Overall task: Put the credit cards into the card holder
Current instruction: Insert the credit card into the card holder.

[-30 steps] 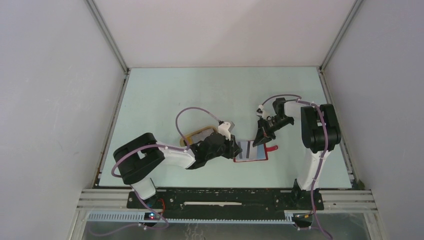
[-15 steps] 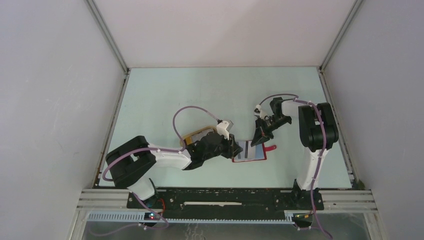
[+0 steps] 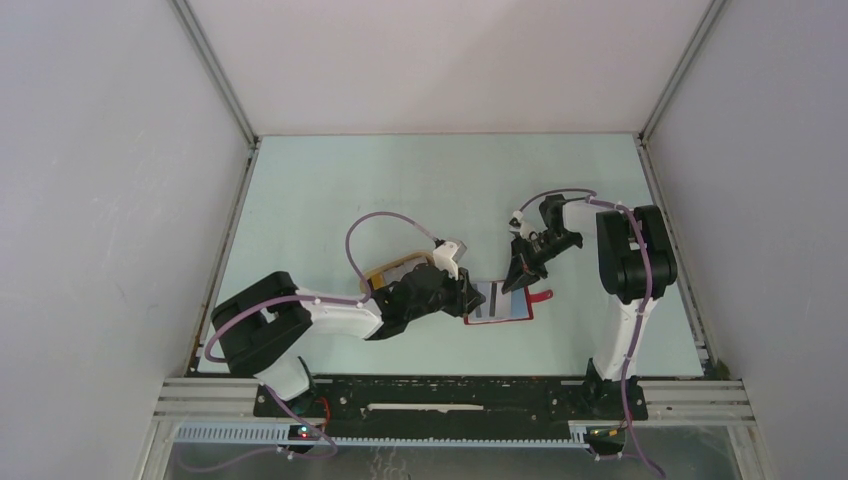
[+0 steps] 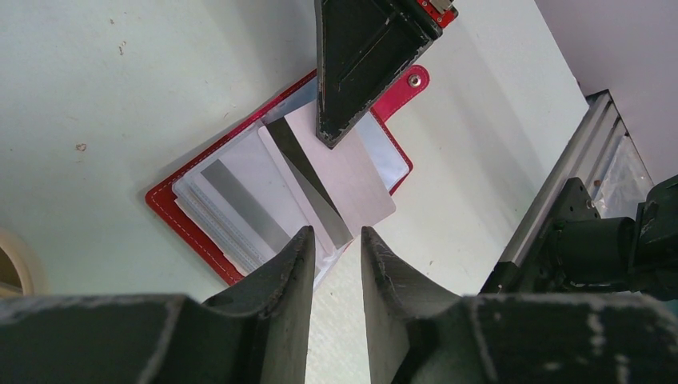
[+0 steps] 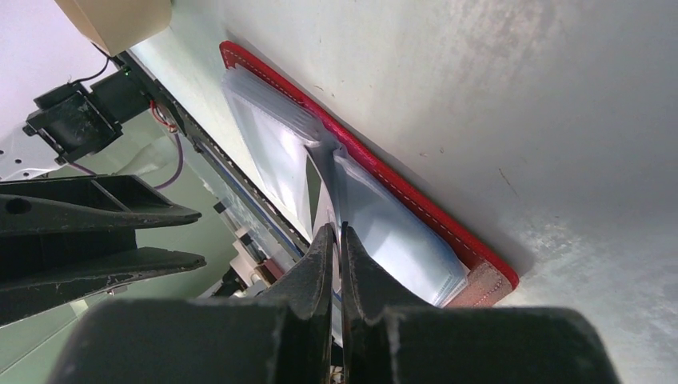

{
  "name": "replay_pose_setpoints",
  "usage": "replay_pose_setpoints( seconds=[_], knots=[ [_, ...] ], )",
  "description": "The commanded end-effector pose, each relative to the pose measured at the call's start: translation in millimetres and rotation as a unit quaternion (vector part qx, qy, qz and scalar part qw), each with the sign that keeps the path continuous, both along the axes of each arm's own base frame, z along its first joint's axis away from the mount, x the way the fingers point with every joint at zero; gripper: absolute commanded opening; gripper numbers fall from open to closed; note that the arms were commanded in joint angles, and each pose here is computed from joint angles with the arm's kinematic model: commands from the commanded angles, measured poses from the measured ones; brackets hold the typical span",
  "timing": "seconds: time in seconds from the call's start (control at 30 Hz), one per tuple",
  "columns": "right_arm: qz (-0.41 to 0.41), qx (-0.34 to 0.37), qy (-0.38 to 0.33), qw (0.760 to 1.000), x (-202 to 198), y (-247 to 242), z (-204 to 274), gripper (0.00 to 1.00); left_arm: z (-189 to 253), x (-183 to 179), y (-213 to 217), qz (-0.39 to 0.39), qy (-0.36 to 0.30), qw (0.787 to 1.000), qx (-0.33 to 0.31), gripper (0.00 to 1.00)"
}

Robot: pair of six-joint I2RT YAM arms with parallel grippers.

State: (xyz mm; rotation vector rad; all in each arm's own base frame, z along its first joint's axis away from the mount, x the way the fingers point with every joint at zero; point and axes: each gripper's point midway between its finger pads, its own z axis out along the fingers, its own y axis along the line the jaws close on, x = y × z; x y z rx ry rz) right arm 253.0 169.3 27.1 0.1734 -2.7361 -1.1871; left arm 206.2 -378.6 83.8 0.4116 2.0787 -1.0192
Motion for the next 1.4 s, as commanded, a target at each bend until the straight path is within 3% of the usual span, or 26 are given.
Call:
replay_pose_setpoints(
  seconds=[0.0, 0.83, 1.37],
  knots=[
    [0.007, -0.053, -0.018, 0.998, 1.2, -9.4, -6.5, 0.09, 19.5, 1.4, -0.5, 0.000, -0.031, 0.999, -0.020, 0.33],
    [0.043, -0.089, -0.007, 0.995, -7.8, -2.3, -17.3, 0.07, 16.4, 1.1, 3.9, 0.004, -0.036, 0.999, -0.019, 0.32],
    [0.078, -0.056, -0.008, 0.995, -3.2, 28.8, -15.5, 0.07, 0.1, 5.4, 12.0, 0.031, -0.020, 0.999, 0.000, 0.32]
  ],
)
